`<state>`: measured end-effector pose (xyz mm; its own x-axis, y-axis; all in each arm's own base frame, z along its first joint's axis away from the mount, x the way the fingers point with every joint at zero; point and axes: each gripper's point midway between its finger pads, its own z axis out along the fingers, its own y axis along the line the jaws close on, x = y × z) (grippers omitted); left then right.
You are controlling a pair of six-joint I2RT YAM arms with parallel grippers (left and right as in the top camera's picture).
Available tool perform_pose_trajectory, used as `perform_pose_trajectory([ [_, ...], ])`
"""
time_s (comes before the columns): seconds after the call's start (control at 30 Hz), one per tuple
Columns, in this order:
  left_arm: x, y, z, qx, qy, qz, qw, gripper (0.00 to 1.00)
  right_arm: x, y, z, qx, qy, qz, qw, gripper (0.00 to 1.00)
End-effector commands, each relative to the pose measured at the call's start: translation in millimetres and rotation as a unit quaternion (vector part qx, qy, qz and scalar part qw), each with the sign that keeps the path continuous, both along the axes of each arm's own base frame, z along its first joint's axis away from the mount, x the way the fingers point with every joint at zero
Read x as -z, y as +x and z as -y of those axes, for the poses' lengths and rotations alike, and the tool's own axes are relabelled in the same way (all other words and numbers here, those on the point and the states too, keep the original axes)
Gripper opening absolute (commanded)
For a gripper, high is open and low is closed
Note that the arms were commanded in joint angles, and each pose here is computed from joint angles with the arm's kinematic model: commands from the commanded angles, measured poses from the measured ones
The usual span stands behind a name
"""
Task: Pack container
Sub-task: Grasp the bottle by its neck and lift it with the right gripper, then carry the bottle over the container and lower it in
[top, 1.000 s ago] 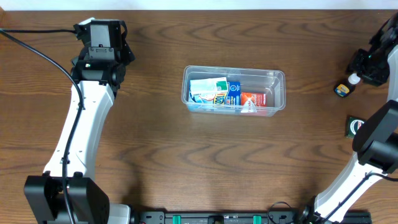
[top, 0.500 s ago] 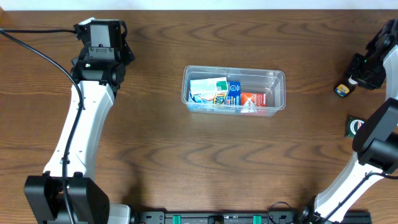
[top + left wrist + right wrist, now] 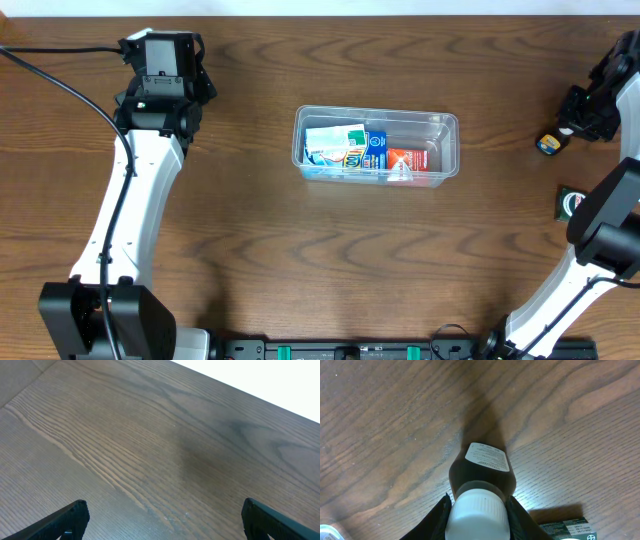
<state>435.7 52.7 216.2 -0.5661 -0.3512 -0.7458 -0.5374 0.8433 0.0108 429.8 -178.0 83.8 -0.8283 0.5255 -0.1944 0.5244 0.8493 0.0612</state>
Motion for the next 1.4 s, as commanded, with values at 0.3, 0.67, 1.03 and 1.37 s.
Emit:
perform_pose_trajectory([
  [0.3, -1.2, 0.2, -3.3, -0.01, 0.0, 0.004, 1.0, 0.98, -50.3, 20.7, -25.6, -0.025, 0.028, 0.054, 0.998, 0.29],
  [0.67, -1.2, 0.2, -3.3, -0.01, 0.0, 0.004, 1.0, 0.98, -133.2, 30.1, -112.1, -0.118, 0.015, 0.101, 0.988, 0.3],
  [1.03, -1.2, 0.2, -3.3, -0.01, 0.0, 0.004, 1.0, 0.98, -195.8, 21.8, -228.1, -0.222, -0.001, 0.171, 0.96, 0.29],
  [1.37, -1.2, 0.2, -3.3, -0.01, 0.0, 0.004, 1.0, 0.98, -180.2, 11.9, -305.4, -0.291, -0.061, 0.151, 0.943, 0.32],
])
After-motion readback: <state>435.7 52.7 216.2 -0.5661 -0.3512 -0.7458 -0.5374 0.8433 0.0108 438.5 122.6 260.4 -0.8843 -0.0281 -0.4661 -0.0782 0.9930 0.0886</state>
